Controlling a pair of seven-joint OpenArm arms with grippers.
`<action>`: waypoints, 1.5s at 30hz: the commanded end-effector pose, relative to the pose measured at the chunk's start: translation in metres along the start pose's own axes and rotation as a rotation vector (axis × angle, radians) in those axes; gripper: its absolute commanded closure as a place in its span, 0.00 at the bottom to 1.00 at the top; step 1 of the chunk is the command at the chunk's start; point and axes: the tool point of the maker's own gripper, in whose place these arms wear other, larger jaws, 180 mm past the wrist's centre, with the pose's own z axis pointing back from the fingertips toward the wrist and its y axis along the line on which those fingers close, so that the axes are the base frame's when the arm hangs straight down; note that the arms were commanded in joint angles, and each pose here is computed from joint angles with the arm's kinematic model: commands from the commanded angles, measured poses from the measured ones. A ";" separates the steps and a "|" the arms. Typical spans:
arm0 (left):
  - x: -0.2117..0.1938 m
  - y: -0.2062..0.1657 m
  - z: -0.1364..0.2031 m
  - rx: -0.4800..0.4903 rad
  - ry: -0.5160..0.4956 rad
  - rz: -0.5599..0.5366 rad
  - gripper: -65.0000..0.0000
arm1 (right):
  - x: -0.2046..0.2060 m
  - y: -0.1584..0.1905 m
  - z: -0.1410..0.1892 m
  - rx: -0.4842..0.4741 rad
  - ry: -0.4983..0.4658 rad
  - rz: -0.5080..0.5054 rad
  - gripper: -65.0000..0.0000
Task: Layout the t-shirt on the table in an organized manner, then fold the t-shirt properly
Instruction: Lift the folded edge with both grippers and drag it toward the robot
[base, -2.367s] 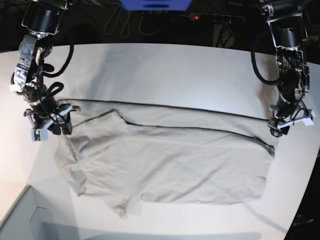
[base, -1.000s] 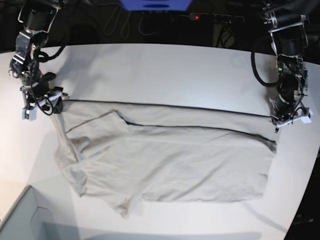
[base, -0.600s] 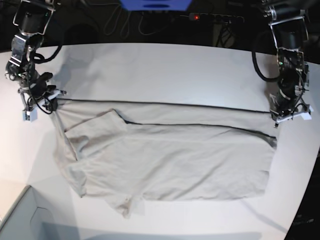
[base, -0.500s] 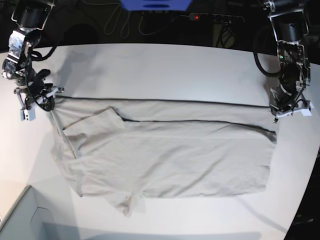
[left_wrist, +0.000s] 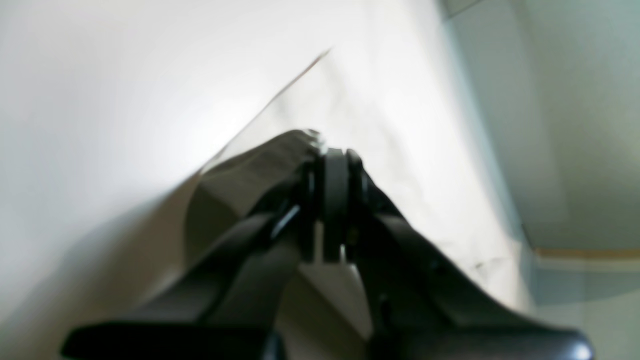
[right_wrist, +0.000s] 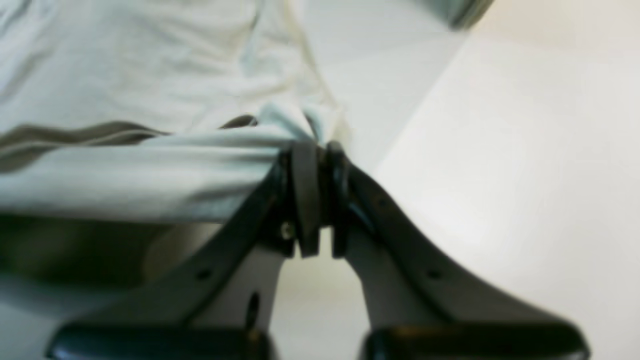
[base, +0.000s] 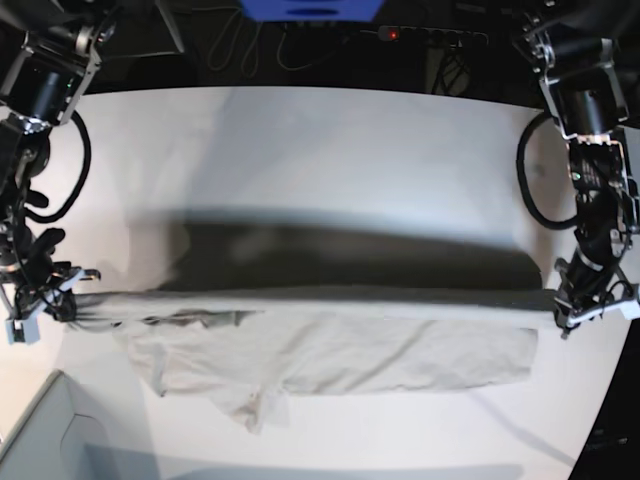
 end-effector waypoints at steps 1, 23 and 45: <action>0.030 -0.022 -0.002 -0.052 -0.073 -0.011 1.00 | 0.025 -0.008 0.004 -0.010 -0.066 0.019 1.00; -0.044 0.093 0.053 0.156 0.076 -0.050 1.00 | -0.126 0.006 0.045 -0.005 0.210 -0.066 1.00; -0.082 0.156 0.178 0.299 0.075 -0.026 1.00 | -0.219 0.030 0.128 0.010 0.196 -0.095 1.00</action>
